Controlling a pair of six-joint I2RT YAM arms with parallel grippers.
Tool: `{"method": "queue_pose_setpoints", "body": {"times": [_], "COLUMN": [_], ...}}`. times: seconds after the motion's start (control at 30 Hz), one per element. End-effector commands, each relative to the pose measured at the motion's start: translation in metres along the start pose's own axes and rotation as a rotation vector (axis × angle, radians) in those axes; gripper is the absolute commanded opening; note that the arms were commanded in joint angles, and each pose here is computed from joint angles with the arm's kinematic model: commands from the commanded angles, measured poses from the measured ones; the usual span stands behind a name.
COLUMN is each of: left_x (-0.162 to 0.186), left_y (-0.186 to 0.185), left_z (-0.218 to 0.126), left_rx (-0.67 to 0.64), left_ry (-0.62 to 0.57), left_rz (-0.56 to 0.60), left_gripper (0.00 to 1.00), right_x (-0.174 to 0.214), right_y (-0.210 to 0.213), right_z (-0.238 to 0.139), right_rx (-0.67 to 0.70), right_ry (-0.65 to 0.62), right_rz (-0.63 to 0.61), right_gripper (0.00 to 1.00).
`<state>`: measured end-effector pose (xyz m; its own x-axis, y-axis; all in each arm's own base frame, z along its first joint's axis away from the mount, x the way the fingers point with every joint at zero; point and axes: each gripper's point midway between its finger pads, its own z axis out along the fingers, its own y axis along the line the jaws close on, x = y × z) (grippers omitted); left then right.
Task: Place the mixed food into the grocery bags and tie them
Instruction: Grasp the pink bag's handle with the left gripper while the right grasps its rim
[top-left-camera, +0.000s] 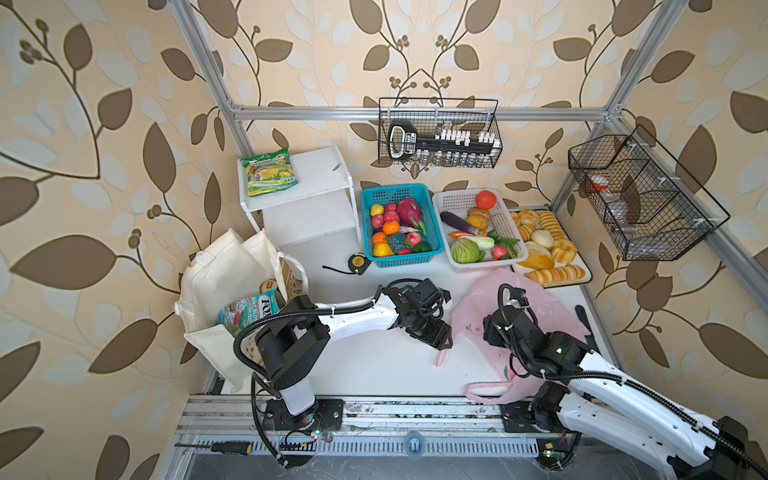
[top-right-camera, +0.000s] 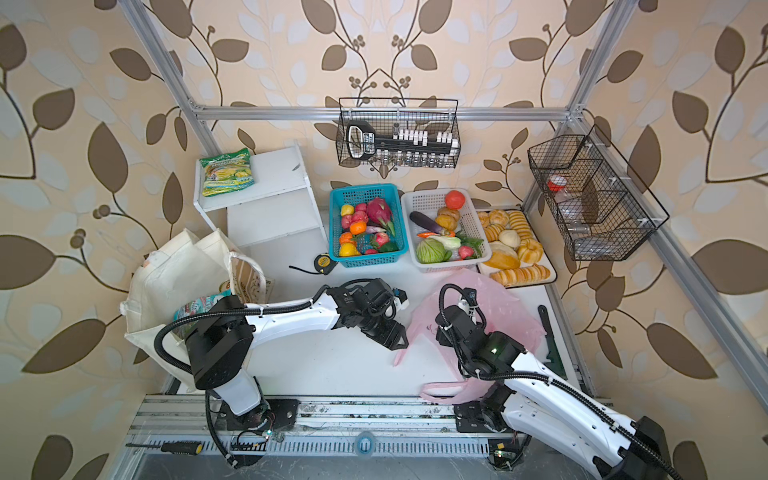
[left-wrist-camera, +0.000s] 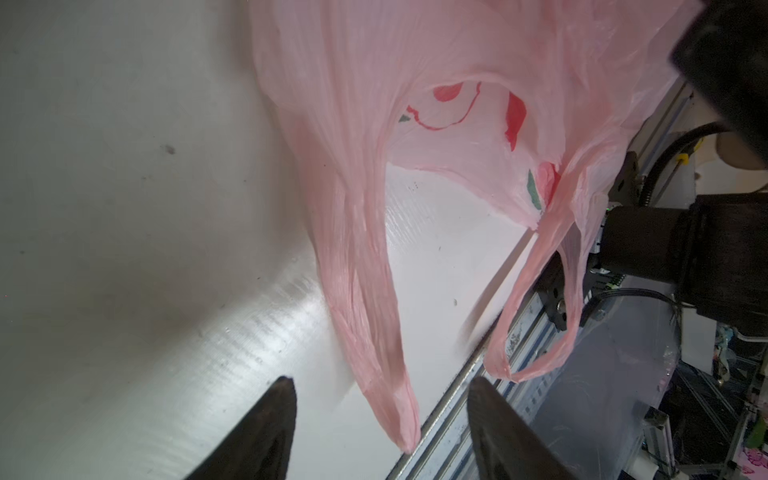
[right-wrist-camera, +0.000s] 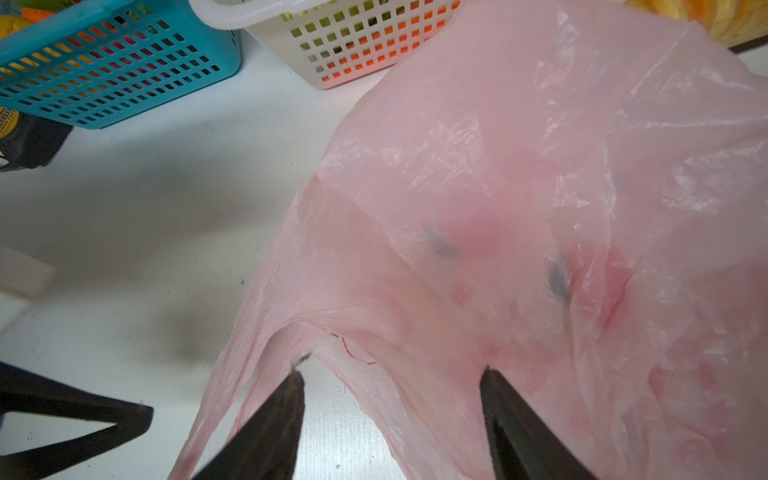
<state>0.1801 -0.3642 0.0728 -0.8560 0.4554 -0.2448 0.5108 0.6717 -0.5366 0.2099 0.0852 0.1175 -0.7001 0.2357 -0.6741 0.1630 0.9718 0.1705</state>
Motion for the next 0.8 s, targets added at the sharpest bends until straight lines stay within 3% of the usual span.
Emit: {"method": "queue_pose_setpoints", "body": {"times": [0.0, 0.1, 0.2, 0.33, 0.53, 0.77], "left_x": [0.004, 0.006, 0.005, -0.004, -0.008, -0.016], "left_y": [-0.004, 0.0, 0.013, 0.02, 0.014, 0.018], "left_z": [0.011, 0.017, 0.016, -0.003, -0.055, -0.114], "left_rx": [0.038, 0.029, -0.049, -0.094, -0.098, -0.03], "left_ry": [0.018, 0.037, 0.02, -0.056, -0.041, -0.018], "left_rz": [-0.009, -0.001, 0.005, 0.024, 0.141, 0.101], "left_gripper": [0.64, 0.48, 0.18, 0.01, 0.0, 0.01], "right_x": [0.001, 0.001, 0.0, 0.001, 0.006, 0.008], "right_y": [-0.004, 0.001, 0.005, 0.015, 0.061, 0.065], "right_z": [0.001, 0.001, 0.0, -0.001, -0.01, -0.007], "right_rx": [-0.001, -0.027, -0.036, -0.078, -0.275, -0.162], "right_ry": [-0.021, -0.012, -0.004, 0.019, 0.063, -0.023], "right_rz": [0.023, -0.005, -0.018, -0.062, -0.179, -0.398], "right_gripper": [0.67, 0.67, 0.68, 0.68, 0.66, 0.68]}}
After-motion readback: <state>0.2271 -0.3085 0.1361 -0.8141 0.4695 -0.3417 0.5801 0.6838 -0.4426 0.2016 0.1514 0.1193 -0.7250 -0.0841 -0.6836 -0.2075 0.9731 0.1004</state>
